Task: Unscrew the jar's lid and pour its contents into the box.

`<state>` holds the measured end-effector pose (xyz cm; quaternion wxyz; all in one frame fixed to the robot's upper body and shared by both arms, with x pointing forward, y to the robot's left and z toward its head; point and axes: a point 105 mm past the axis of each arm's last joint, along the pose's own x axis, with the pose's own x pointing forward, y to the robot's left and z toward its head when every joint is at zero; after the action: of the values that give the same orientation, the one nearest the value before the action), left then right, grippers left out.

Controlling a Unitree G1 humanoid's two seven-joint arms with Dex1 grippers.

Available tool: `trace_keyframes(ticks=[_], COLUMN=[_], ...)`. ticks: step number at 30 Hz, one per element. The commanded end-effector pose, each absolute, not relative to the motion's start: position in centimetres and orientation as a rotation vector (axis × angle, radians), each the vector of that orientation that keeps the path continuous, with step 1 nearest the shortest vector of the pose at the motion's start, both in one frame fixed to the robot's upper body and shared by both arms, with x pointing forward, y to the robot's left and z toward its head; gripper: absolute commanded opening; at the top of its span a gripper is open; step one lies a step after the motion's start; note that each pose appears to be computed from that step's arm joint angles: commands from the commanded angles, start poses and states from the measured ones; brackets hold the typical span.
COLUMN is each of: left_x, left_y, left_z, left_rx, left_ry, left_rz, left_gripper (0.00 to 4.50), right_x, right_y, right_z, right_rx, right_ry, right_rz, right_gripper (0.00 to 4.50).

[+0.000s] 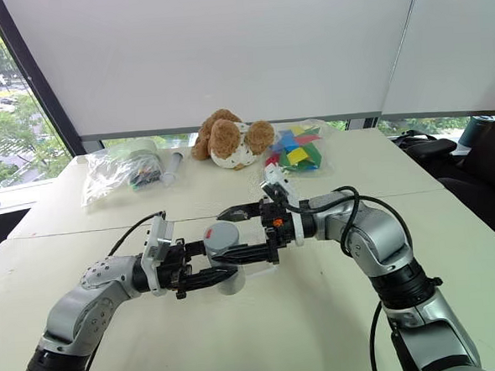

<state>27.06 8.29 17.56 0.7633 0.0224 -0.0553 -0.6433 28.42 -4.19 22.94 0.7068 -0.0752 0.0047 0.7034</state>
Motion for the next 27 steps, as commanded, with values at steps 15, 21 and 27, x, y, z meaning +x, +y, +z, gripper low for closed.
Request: trace_keyframes(ticks=[15,21,27], left_x=[26.5,26.5,26.5], left_y=[8.4,8.4,8.6], left_z=[18.3,18.4,18.4], left_rx=[0.060,0.063,0.062], left_ry=[-0.157,-0.159,-0.158], left_rz=[-1.398,-1.396,-1.391], left_gripper=[2.24,2.24,2.24], right_x=[27.2,27.2,26.5], right_y=[-2.9,-2.9,-2.9], right_z=[24.5,24.3,25.9], right_rx=[-0.190,-0.183,-0.075], right_ry=[-0.049,-0.050,-0.108], right_rz=[1.628,1.635,1.683], right_gripper=[2.80,2.26,2.26])
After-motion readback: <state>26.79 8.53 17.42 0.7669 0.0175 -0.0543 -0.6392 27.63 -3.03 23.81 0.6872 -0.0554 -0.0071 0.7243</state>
